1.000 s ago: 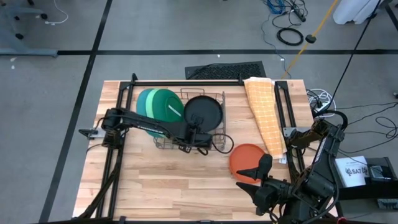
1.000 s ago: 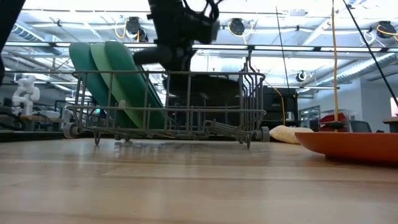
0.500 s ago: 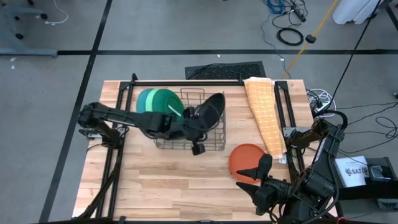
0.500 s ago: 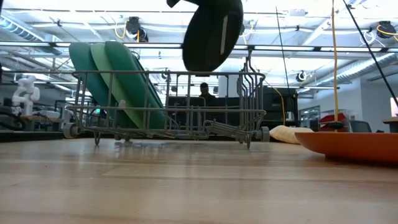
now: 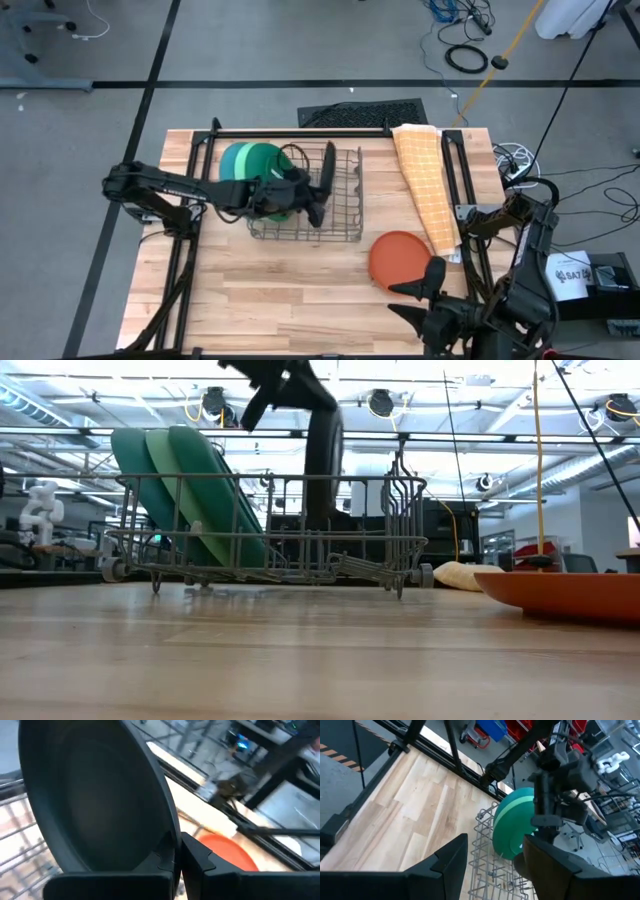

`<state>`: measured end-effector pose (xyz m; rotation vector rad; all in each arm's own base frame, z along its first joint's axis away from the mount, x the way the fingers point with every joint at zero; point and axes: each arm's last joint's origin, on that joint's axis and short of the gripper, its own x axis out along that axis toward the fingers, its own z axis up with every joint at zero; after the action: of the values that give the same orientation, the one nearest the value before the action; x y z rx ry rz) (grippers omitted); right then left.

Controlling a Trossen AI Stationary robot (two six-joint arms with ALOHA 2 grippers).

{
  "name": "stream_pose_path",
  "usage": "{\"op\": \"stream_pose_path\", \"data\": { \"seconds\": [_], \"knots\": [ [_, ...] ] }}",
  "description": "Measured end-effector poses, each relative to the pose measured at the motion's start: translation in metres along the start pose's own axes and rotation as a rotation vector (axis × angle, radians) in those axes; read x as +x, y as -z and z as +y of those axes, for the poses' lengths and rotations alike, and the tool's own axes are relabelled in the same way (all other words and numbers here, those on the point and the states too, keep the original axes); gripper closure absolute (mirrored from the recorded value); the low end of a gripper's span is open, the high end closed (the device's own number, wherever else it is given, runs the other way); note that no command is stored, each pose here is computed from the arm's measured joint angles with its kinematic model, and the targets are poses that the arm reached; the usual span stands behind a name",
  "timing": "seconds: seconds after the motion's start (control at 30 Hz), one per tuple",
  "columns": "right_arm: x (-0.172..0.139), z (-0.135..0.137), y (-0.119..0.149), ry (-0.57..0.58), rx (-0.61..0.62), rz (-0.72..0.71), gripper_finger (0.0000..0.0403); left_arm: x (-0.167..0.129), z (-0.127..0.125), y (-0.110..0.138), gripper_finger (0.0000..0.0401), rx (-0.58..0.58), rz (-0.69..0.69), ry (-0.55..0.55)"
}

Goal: Sort dishes
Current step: Put the black plate into the dishwasher rack

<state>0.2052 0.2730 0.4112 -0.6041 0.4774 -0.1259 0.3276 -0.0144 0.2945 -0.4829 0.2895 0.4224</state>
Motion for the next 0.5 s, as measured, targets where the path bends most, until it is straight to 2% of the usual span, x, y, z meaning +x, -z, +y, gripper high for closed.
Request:
{"op": "stream_pose_path", "data": {
  "seconds": [0.13,0.27,0.5],
  "knots": [
    [-0.002,0.001,0.000,0.003,-0.003,-0.005,0.0220,-0.003,0.011,0.012,0.0386,-0.043,-0.017,-0.071],
    [-0.001,0.001,0.000,0.004,-0.003,-0.004,0.0220,-0.008,0.011,0.014,0.0386,-0.060,-0.056,-0.106],
    [-0.001,0.001,0.000,0.004,-0.007,-0.004,0.0220,-0.006,0.013,0.020,0.0386,-0.065,-0.039,-0.156]
  ]
}}
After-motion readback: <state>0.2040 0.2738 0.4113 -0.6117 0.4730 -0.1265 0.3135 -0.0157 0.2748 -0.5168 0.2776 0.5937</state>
